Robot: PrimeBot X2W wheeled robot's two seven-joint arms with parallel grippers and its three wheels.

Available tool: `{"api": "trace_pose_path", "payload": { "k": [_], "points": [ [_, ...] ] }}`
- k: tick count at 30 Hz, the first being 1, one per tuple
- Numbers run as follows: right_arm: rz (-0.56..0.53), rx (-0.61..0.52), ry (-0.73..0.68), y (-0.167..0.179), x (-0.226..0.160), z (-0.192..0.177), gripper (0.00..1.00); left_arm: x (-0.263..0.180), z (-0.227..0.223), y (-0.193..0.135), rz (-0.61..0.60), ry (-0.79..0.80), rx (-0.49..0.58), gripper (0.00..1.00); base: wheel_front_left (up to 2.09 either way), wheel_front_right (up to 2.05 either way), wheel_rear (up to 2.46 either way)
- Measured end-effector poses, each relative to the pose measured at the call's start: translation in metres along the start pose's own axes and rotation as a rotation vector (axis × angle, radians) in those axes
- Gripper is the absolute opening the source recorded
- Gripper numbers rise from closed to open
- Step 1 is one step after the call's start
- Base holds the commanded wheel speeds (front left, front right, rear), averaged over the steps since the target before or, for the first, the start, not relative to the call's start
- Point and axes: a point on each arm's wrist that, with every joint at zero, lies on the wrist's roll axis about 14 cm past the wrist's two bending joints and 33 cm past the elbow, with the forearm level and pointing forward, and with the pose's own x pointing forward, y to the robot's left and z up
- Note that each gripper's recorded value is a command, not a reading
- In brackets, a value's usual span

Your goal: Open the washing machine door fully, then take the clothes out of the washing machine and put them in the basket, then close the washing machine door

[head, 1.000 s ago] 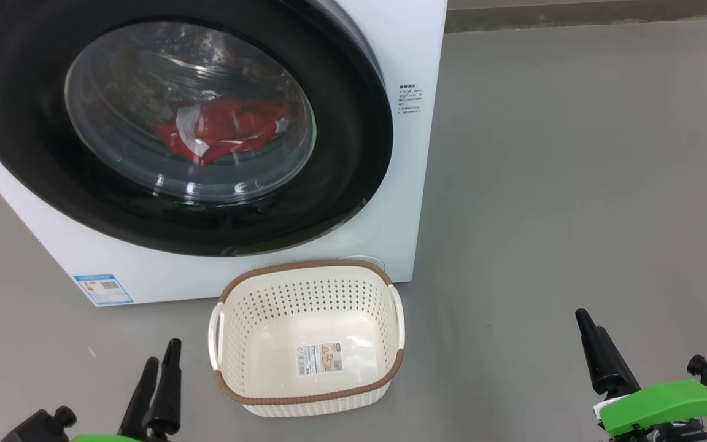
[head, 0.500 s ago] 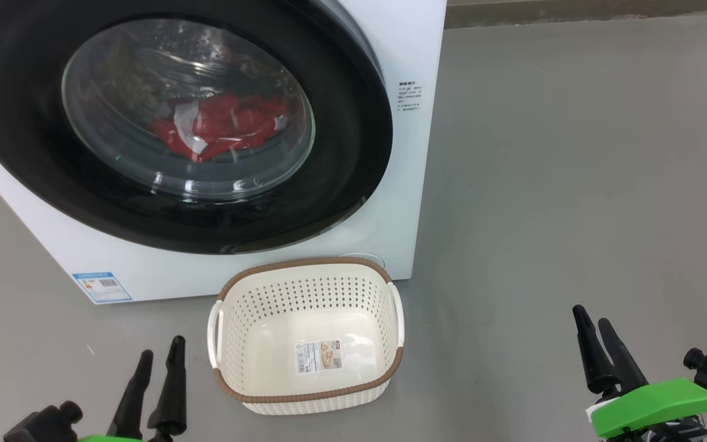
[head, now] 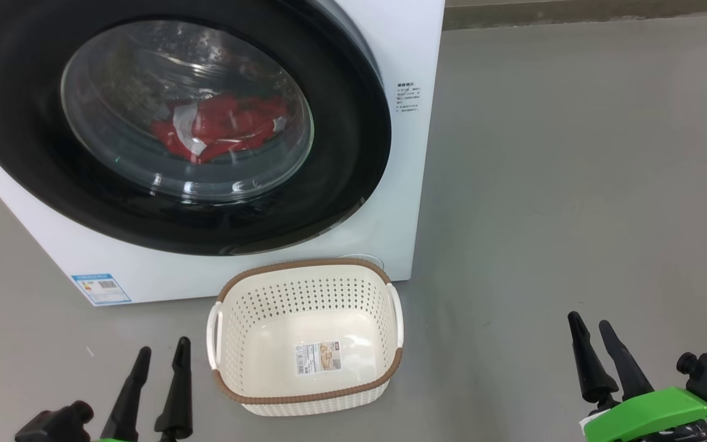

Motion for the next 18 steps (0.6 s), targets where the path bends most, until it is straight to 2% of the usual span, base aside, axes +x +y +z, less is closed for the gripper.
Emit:
{"api": "trace_pose_path", "payload": {
  "k": [18],
  "points": [
    [0.037,-0.186,-0.024,0.006,-0.001,0.002,1.00,0.002,0.003,-0.010,-0.052,-0.028,0.218,1.00,0.00,0.00,0.00]
  ]
}}
